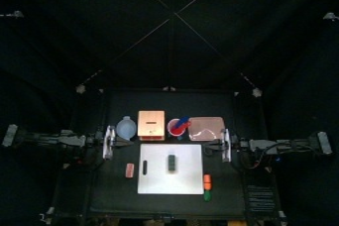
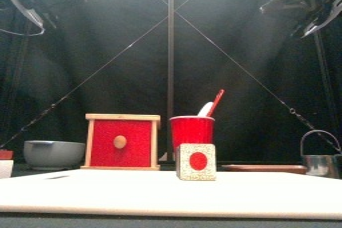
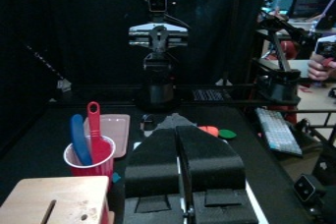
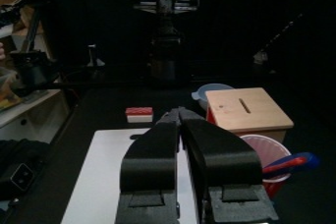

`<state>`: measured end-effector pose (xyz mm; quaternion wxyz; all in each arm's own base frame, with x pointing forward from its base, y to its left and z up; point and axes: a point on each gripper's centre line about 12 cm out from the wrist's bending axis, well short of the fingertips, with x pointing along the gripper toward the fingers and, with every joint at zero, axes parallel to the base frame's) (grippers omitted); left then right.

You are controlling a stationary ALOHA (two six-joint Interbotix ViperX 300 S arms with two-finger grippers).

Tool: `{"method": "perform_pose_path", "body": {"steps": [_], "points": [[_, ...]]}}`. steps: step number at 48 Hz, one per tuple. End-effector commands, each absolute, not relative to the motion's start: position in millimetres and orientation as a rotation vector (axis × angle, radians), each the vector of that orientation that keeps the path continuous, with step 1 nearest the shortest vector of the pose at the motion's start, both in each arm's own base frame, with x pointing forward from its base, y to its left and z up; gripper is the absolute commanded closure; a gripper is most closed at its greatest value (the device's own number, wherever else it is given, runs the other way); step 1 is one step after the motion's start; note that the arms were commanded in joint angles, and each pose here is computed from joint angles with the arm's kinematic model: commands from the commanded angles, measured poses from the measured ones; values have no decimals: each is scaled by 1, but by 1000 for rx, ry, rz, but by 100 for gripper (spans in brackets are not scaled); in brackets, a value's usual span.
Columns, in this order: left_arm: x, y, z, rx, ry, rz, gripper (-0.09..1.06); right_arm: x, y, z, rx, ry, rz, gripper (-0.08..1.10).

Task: Cut the sushi into 4 pieces with the knife
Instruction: Pick up the knife at its handle with right hand

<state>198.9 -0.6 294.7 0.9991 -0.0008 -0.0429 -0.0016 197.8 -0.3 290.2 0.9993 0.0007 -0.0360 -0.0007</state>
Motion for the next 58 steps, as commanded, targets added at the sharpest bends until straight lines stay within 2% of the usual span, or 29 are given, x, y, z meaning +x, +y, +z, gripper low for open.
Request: {"method": "perform_pose_path", "body": {"steps": [1, 7, 13, 20, 26, 32, 38, 41, 46, 49, 58], "points": [[201, 0, 298, 11, -117, 2, 103, 206, -8, 310, 89, -109, -43, 100], [201, 0, 300, 61, -133, -6, 96, 221, -24, 322, 240, -90, -121, 97], [202, 4, 305, 112, -143, 10, 96, 241, -49, 329, 346, 15, -222, 96], [202, 11, 305, 88, -142, 49, 96, 260, -77, 338, 519, 112, -313, 95], [201, 16, 303, 32, -140, 75, 96, 276, -102, 341, 630, 223, -368, 89], [201, 21, 302, -27, -140, 105, 95, 284, -125, 333, 723, 380, -404, 74], [207, 27, 296, -81, -104, 138, 95, 291, -144, 327, 829, 527, -408, 48], [212, 29, 290, -86, -73, 145, 95, 293, -154, 324, 873, 597, -408, 33], [223, 32, 280, -86, -19, 158, 95, 295, -169, 318, 932, 698, -402, 14], [229, 34, 277, -84, 2, 164, 95, 297, -176, 313, 949, 758, -391, 8], [234, 36, 273, -68, 26, 166, 95, 311, -191, 299, 976, 868, -362, 8]]}}
